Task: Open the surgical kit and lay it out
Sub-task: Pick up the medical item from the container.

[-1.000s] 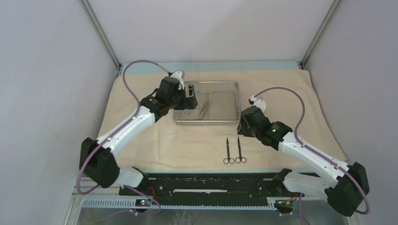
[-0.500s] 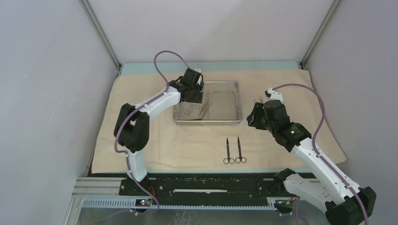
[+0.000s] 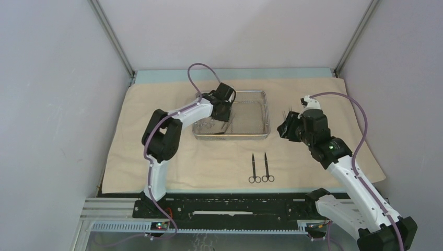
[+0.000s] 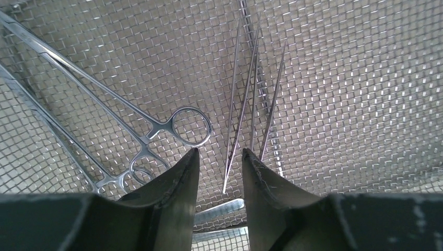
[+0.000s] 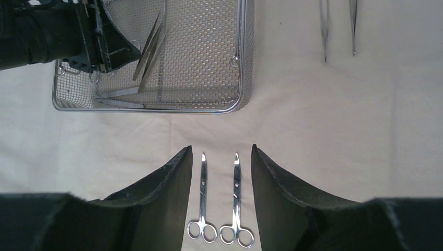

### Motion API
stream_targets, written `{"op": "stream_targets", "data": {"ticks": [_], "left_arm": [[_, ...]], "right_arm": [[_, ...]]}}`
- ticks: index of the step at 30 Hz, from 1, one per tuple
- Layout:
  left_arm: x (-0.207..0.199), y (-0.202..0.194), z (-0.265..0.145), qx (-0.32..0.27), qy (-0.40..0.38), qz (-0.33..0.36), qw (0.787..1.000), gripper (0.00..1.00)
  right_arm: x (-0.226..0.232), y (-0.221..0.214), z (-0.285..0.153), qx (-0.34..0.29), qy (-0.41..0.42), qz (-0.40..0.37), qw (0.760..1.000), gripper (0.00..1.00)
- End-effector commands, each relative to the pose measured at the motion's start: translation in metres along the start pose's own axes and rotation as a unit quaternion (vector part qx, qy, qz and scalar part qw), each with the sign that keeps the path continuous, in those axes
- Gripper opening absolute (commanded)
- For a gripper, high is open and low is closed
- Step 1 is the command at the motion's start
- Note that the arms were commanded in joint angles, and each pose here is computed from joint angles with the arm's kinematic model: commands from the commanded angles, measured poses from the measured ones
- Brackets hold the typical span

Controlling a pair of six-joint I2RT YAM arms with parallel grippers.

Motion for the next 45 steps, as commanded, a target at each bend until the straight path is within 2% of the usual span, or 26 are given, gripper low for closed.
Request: {"op": "stream_targets", "data": {"ticks": [1,7,15,33,45], "left_arm": [[-0.003,0.017,0.001,-0.027,0.005,0.008,1.000,0.39],[-0.003,0.012,0.010,-0.016,0.009,0.010,1.000,0.32],[-0.005,0.004,0.015,-0.007,0.005,0.011,1.000,0.29],[-0.008,0.023,-0.017,-0.055,-0.013,-0.002,0.998,0.33],[-0.005,0.006,-0.010,-0.036,-0.010,-0.001,0.999,0.32]], "right_arm": [[0.009,0.019,-0.005,-0.028,0.031,-0.007,0.999,0.54],[0.007,0.018,-0.004,-0.025,0.025,-0.006,0.999,0.54],[0.005,0.017,-0.002,-0.019,0.019,-0.004,1.000,0.54],[0.006,0.013,0.002,0.001,0.033,-0.005,0.999,0.54],[0.007,0.011,0.004,0.009,0.035,-0.005,0.999,0.53]]}}
Point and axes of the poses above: each gripper's point midway between its finger pads, its own z axis out along the fingers, its own x axis along the line the jaws close on, y = z × x, the point moved 8 cm from there along -z, back along the fingers, and after that the axes turned 1 degree about z, right-handed, at the moved point
